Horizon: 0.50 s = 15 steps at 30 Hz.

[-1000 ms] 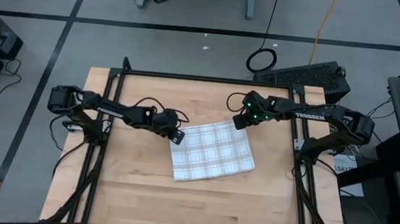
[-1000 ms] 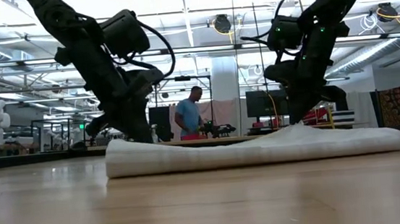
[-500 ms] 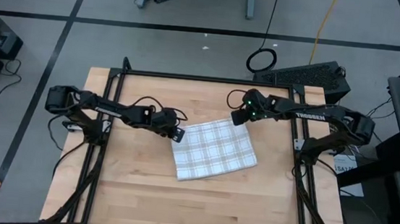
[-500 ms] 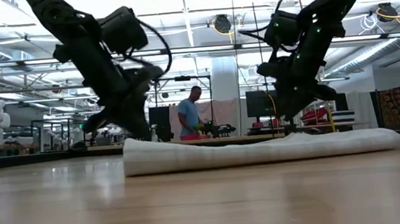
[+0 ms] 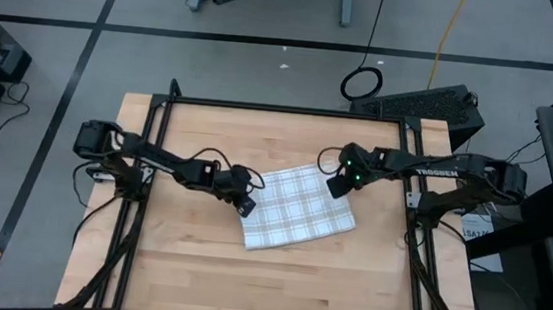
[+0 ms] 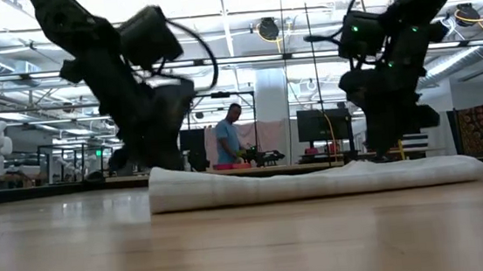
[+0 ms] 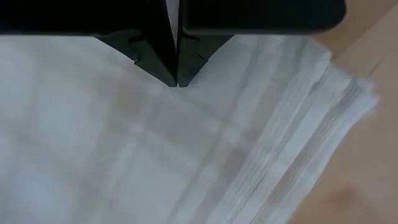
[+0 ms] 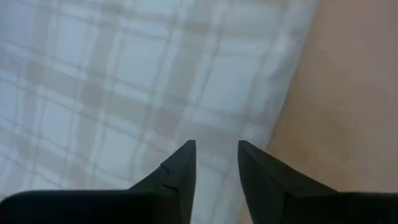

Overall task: Roll towel
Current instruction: Roll the white towel

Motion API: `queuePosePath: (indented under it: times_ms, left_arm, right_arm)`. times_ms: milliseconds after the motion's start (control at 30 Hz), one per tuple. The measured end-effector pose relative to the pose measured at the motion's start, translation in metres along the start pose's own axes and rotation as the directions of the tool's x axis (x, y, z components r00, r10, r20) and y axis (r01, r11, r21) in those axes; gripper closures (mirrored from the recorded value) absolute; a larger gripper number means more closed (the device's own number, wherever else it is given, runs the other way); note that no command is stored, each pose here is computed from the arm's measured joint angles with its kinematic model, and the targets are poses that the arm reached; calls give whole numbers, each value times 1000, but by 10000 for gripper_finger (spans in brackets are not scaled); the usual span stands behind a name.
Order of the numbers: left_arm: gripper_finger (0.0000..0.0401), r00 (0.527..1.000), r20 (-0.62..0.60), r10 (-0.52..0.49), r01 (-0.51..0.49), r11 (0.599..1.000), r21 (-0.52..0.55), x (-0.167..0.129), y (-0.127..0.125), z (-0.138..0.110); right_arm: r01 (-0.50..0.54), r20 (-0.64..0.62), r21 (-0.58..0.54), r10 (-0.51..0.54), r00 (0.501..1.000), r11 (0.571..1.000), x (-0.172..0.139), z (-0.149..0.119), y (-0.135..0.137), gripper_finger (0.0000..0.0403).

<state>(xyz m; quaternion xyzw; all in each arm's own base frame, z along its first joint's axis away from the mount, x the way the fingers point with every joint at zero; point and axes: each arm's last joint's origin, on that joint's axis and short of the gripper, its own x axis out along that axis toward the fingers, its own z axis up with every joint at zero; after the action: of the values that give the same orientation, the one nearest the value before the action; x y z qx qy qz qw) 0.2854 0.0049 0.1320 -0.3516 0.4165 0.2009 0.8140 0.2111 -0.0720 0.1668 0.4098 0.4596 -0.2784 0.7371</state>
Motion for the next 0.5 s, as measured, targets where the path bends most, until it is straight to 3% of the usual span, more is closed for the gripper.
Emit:
queuePosePath:
  times_ms: [133, 233, 300, 500]
  left_arm:
    - [383, 999, -24, 33, -33, 999, -15, 10, 7, 0]
    - [383, 999, -43, 31, -33, 999, -26, 8, 10, 3]
    - [383, 999, -47, 24, -24, 1000, -14, -2, 11, 5]
    - [383, 998, 33, -59, 59, 998, -6, -40, 1, 13]
  right_arm:
    - [-11, -20, 54, 12, 1000, 998, 5, -11, 6, 332]
    - [-95, -7, 63, 96, 995, 993, -1, -18, 19, 353]
    - [-133, 24, 79, 131, 991, 988, -6, -23, 28, 364]
    - [-111, 35, 129, 108, 994, 985, -5, -43, 43, 396]
